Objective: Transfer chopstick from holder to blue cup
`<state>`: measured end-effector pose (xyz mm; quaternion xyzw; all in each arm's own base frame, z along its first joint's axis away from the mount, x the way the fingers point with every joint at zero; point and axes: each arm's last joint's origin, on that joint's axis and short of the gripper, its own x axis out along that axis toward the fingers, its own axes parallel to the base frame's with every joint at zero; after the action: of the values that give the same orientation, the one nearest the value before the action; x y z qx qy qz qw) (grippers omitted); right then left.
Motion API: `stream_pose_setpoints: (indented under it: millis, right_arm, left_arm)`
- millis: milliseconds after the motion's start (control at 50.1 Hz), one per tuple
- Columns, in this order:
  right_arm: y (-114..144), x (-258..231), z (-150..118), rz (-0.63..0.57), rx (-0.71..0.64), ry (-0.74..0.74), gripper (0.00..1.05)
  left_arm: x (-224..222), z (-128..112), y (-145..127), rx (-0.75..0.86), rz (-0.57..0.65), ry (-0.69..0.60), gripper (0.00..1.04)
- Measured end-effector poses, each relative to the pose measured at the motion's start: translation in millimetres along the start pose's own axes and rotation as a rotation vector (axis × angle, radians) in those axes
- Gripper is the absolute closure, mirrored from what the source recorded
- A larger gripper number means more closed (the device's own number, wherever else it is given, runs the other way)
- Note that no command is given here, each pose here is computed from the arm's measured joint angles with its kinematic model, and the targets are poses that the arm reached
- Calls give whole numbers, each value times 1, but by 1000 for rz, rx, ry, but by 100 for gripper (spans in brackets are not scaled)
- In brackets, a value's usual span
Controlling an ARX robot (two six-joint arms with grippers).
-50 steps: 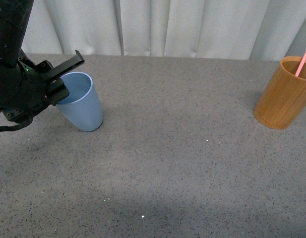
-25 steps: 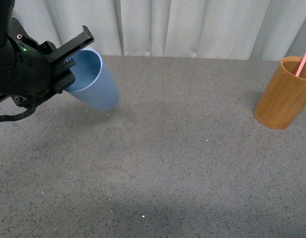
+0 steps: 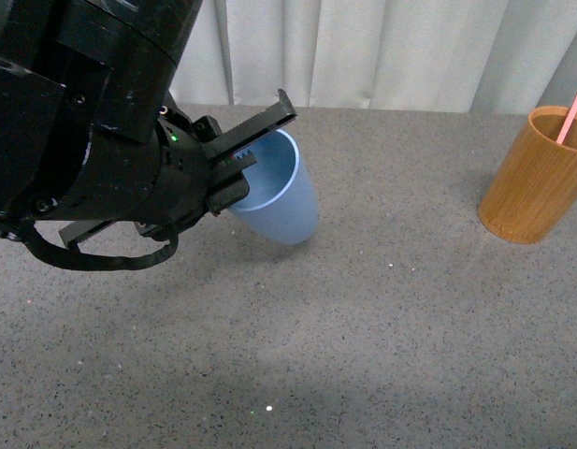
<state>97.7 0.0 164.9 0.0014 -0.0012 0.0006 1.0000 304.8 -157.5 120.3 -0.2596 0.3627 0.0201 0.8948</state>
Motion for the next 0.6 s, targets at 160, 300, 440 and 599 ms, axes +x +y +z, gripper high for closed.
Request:
stream_pose_setpoints:
  millis: [160, 300, 440, 599]
  right_arm:
    - [0, 0, 0, 0, 0, 0, 10]
    - [0, 0, 0, 0, 0, 0, 10]
    - [0, 0, 0, 0, 0, 0, 10]
    - [0, 0, 0, 0, 0, 0, 10]
  left_arm:
    - [9, -3, -7, -7, -17, 23, 101]
    - [15, -5, -12, -2, -14, 33, 101]
    - [17, -9, -12, 7, -5, 48, 101]
    - [18, -11, -12, 11, -2, 54, 101]
